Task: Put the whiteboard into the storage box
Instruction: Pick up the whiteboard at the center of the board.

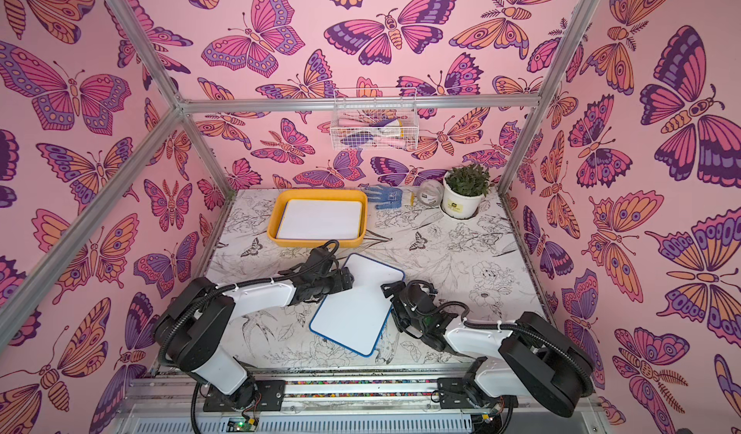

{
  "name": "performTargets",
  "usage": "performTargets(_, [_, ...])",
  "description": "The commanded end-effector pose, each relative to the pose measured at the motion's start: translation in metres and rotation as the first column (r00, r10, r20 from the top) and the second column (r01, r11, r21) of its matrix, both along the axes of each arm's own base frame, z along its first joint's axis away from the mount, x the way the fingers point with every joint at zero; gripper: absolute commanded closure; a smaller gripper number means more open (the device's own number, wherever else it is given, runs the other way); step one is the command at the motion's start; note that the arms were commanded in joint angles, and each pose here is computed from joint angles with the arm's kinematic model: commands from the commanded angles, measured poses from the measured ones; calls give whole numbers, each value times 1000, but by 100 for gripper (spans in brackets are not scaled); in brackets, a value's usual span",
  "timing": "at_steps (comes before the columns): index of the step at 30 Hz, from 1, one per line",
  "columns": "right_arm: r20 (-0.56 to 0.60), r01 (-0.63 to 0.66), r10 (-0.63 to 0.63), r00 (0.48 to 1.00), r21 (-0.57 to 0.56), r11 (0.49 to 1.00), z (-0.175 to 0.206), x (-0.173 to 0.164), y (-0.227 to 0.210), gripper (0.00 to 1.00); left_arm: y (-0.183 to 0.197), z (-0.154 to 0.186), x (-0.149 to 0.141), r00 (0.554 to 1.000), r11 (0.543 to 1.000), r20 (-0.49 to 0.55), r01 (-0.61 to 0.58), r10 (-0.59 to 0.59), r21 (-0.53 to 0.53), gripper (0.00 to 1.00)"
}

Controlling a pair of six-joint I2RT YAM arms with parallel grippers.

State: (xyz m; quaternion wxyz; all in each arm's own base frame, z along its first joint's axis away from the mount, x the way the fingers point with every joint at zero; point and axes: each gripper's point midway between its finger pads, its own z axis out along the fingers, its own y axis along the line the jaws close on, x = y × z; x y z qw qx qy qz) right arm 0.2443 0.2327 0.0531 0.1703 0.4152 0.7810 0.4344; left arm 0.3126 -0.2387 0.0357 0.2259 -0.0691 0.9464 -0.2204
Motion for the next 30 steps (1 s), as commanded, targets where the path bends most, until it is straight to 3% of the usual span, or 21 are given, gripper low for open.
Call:
performTargets(1, [-73,-7,17,997,131,991,-3,-8,16,3,-3,-47,-64,961,997,-266,77,-77,-10,9])
performTargets(6, [21,-70,68,997,104,992,6,-1,25,3,-3,-48,-65,960,997,-270,73,-75,-17,9])
performTargets(11, [129,-222,230,965,-70,972,15,6,37,3,-4,-48,-66,959,997,-274,66,-70,-27,9])
performTargets(18, [141,-309,379,914,-362,879,-2,9,35,4,-2,-48,-69,960,998,-276,47,-56,-39,9])
performTargets(22, [129,-309,431,893,-520,796,-14,11,33,5,-2,-49,-70,958,998,-284,29,-41,-47,9])
performTargets(28, [64,-296,447,892,-666,685,-37,16,33,6,-1,-50,-75,954,997,-300,-7,-15,-71,9])
performTargets(30, [50,-300,444,895,-669,680,-43,17,36,7,-2,-49,-77,954,997,-299,-5,-18,-76,10])
